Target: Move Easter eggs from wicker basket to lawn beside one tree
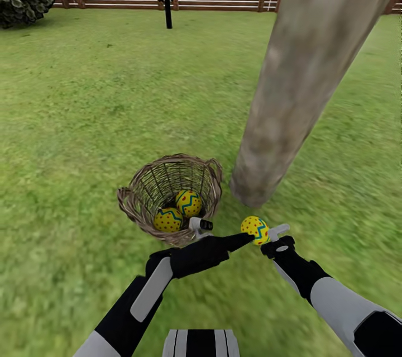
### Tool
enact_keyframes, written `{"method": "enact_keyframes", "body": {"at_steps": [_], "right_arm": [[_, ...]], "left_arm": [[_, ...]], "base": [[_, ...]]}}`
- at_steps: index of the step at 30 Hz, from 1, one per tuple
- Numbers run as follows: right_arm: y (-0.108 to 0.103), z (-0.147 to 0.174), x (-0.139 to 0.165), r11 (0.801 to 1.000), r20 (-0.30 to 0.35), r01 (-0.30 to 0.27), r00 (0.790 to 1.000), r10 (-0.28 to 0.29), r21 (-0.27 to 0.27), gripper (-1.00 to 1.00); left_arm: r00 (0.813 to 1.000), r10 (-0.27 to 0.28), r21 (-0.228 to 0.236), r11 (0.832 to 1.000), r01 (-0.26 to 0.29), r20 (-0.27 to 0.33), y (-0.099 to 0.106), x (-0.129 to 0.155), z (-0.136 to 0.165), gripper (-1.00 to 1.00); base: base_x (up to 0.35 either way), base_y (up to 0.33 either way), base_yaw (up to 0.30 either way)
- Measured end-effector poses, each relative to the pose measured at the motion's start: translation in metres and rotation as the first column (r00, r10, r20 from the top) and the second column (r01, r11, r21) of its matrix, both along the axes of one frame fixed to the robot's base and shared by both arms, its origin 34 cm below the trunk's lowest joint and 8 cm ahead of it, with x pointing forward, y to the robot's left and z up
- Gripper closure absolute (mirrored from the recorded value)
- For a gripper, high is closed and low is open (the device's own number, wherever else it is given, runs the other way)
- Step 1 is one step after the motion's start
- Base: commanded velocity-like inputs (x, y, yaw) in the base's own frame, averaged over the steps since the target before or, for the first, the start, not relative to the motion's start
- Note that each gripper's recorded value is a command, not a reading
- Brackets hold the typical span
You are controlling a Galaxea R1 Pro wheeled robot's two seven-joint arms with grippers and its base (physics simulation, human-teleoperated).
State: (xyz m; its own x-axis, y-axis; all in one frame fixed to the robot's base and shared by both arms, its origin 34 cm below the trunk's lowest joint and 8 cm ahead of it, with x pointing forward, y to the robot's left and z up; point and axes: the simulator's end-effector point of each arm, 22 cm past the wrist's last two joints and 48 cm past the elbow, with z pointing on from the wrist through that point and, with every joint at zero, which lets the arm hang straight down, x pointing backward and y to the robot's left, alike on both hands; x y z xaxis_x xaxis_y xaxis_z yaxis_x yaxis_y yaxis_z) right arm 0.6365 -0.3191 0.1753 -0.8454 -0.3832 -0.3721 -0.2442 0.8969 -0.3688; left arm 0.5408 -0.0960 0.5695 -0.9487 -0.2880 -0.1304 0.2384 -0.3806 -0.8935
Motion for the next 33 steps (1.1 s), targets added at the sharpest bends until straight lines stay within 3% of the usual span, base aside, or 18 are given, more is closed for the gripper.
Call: {"method": "enact_keyframes", "body": {"at_steps": [13, 21, 33], "right_arm": [[0.006, 0.030, 0.016, 1.000, 0.051, -0.005, 0.999, 0.005, 0.006, -1.00], [0.006, 0.049, 0.024, 1.000, 0.081, -0.006, 0.997, 0.006, 0.005, -1.00], [0.006, 0.078, 0.035, 1.000, 0.127, -0.007, 0.992, 0.006, 0.004, -1.00]], "left_arm": [[0.999, -0.003, 0.010, 1.000, 0.002, 0.053, -0.002, -0.005, 0.025, -1.00], [0.991, -0.018, -0.017, 1.000, 0.020, 0.131, 0.001, -0.012, 0.066, -1.00], [0.985, -0.020, -0.005, 1.000, 0.021, 0.173, 0.003, -0.020, 0.083, -1.00]], "base": [[0.000, 0.000, 0.000], [0.000, 0.000, 0.000], [0.000, 0.000, 0.000]]}}
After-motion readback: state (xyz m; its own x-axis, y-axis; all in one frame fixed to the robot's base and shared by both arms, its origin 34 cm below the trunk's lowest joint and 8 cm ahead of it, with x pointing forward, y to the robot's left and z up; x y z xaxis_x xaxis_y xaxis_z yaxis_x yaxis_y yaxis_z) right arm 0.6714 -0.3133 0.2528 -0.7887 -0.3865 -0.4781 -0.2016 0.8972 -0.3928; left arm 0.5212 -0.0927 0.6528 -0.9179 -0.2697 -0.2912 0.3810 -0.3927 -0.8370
